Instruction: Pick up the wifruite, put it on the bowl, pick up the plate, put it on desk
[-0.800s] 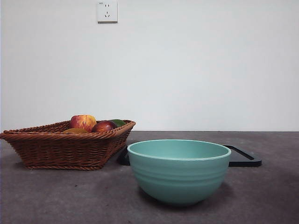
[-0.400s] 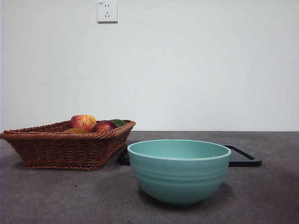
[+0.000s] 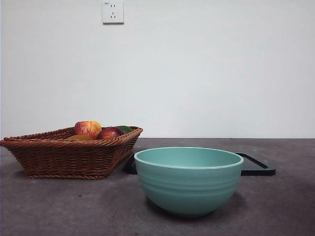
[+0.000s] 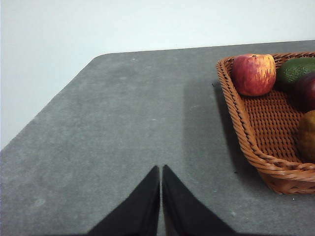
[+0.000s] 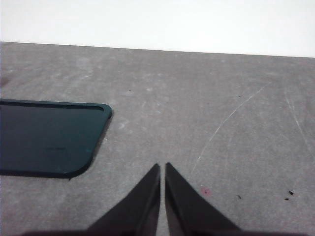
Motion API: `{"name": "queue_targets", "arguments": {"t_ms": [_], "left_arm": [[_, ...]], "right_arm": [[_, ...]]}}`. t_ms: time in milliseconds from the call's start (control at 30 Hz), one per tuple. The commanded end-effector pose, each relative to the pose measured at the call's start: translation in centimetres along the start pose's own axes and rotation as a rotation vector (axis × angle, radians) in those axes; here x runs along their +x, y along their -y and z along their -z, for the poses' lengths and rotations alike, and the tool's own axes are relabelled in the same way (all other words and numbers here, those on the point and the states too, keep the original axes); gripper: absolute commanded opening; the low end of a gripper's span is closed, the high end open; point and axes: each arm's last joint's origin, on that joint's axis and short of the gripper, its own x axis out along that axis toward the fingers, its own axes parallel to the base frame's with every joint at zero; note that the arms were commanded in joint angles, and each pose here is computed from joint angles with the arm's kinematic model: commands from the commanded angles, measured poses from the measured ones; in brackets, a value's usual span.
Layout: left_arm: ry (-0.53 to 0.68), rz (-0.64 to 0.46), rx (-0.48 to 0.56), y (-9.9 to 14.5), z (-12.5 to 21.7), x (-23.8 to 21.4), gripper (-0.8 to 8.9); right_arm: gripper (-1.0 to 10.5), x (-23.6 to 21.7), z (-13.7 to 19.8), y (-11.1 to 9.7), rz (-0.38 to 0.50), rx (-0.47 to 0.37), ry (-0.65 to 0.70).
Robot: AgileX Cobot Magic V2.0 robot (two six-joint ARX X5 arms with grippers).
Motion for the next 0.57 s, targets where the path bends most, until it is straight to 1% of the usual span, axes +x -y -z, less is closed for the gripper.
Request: {"name": "queue_targets", "arguments": {"t_ms": [33, 567], "left_arm": [[-0.024, -0.003, -0.002, 0.04, 0.71, 0.19, 0.07], [-0.025, -0.002, -0.002, 0.04, 0.71, 0.19, 0.07]], "right_arm": [[0.1, 0.03, 0.10, 0.01, 0.001, 0.007, 0.002], [0.1, 0.03, 0.10, 0.01, 0.001, 0.007, 0.002]]}}
